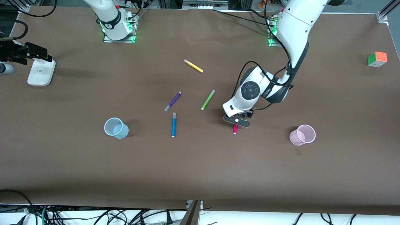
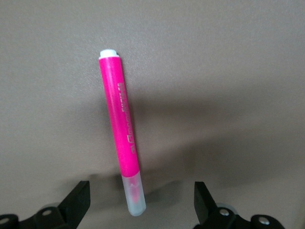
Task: Place pink and blue markers in matching cups
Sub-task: 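Carry the pink marker to the pink cup while the right gripper reaches the blue marker, then drop the pink marker into the pink cup while the right gripper grasps the blue marker, then carry the blue marker to the blue cup while the left gripper withdraws, then release the blue marker into the blue cup with the right gripper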
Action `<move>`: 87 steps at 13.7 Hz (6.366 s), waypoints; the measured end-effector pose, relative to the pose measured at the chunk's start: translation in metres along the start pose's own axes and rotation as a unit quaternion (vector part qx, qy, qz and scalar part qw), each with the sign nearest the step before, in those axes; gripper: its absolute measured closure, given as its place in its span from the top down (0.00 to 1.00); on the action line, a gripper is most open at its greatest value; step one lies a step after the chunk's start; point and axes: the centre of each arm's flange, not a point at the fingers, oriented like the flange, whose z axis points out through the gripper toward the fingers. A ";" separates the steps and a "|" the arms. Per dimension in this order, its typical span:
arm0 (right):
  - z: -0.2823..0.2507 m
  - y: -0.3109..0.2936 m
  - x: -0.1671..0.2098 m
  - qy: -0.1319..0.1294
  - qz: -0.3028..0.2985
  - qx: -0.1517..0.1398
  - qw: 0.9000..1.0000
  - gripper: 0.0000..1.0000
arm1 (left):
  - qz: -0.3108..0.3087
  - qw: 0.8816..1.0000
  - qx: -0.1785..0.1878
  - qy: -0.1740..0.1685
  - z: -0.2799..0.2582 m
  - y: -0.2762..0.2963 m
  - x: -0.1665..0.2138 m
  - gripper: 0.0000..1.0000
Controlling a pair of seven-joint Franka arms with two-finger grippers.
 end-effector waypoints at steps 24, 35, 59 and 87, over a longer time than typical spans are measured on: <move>0.281 -0.330 0.157 0.048 -0.008 -0.003 0.999 1.00 | 0.109 0.909 0.254 -0.312 -0.147 -0.175 -0.010 0.18; 0.427 -0.359 0.192 0.116 -0.029 -0.009 0.993 1.00 | 0.258 0.771 0.428 -0.395 -0.086 -0.209 0.014 0.18; 0.270 -0.286 0.186 0.055 0.018 -0.008 0.998 0.20 | -0.060 0.982 0.006 -0.176 -0.308 -0.335 -0.054 1.00; 0.304 -0.009 0.203 -0.141 0.248 0.268 0.920 0.73 | -0.110 0.992 0.036 0.044 -0.438 -0.249 -0.104 1.00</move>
